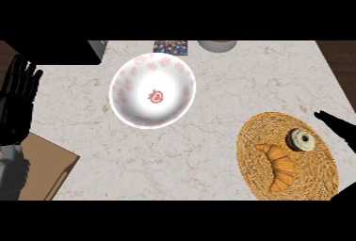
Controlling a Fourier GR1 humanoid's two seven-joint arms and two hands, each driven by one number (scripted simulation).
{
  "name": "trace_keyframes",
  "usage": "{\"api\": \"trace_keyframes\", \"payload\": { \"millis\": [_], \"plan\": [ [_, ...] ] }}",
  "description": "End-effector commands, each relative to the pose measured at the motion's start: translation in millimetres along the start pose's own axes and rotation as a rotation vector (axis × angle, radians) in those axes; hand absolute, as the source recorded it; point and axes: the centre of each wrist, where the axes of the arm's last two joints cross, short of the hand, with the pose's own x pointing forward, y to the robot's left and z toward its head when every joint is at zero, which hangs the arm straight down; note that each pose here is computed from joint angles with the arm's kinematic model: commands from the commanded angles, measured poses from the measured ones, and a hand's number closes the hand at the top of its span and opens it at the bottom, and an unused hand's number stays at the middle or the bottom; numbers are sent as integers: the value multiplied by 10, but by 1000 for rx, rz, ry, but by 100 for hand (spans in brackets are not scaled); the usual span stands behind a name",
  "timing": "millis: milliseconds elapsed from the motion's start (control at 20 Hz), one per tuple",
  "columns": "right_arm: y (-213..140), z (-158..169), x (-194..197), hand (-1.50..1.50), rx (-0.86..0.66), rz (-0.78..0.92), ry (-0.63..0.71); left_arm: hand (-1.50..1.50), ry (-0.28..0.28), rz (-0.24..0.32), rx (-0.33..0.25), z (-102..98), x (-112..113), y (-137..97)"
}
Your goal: Pick the cupcake from the placemat and place it in the bowl
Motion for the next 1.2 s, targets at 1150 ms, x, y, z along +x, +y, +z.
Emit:
{"api": "trace_keyframes", "payload": {
  "millis": [1150],
  "plan": [
    [603,-682,-412,-150,36,8,-18,0,-10,-2,12,-35,8,38]
  ]
}}
